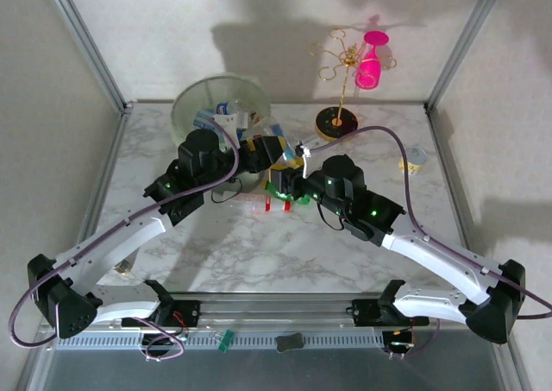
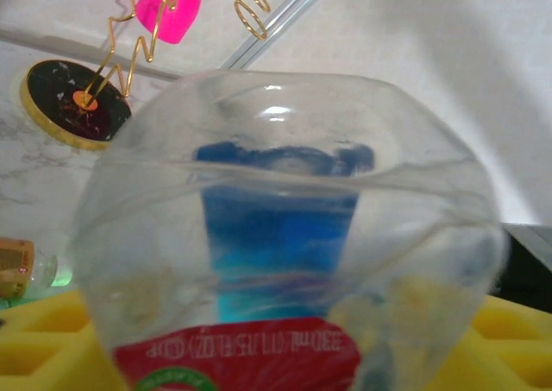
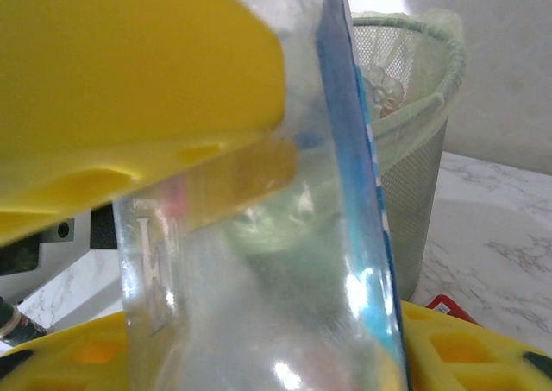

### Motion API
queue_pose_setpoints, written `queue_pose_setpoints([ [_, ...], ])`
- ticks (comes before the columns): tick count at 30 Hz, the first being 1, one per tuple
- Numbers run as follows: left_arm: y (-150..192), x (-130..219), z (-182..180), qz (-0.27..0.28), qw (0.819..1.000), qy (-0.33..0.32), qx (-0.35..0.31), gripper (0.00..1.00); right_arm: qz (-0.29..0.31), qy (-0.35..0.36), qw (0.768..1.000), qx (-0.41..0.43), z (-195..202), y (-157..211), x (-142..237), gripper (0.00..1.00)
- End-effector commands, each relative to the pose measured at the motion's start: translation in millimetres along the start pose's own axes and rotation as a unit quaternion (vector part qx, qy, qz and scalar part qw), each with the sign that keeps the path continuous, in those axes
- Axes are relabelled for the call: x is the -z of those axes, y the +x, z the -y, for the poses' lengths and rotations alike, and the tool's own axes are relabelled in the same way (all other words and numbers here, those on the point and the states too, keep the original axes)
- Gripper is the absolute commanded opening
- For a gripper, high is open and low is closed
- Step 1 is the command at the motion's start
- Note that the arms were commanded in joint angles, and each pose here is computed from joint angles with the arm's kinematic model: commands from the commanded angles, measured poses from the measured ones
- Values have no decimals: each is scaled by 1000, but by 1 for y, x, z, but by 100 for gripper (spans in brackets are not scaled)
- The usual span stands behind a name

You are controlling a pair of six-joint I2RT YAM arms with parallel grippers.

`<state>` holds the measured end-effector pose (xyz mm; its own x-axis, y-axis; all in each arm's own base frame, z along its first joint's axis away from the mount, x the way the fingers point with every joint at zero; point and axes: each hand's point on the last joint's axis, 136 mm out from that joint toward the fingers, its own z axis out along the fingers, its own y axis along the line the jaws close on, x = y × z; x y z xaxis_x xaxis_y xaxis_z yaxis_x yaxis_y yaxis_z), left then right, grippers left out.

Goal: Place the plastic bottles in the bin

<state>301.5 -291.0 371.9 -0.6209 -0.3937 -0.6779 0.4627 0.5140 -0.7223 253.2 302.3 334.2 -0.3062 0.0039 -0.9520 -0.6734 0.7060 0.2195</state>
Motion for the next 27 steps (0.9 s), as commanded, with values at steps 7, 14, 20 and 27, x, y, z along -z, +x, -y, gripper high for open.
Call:
queue_pose_setpoints([
  [7,-7,-2,39,4,999,49,-15,48,6,21,1000,-14,5,-3,0,51],
  [14,-32,5,30,38,999,-2,-37,47,13,22,1000,-12,5,-9,8,92],
  [20,-90,23,-10,99,994,-52,4,48,9,54,998,-6,19,-2,17,94],
  [27,-152,49,-62,170,979,-106,49,48,14,69,997,-7,28,3,31,95],
])
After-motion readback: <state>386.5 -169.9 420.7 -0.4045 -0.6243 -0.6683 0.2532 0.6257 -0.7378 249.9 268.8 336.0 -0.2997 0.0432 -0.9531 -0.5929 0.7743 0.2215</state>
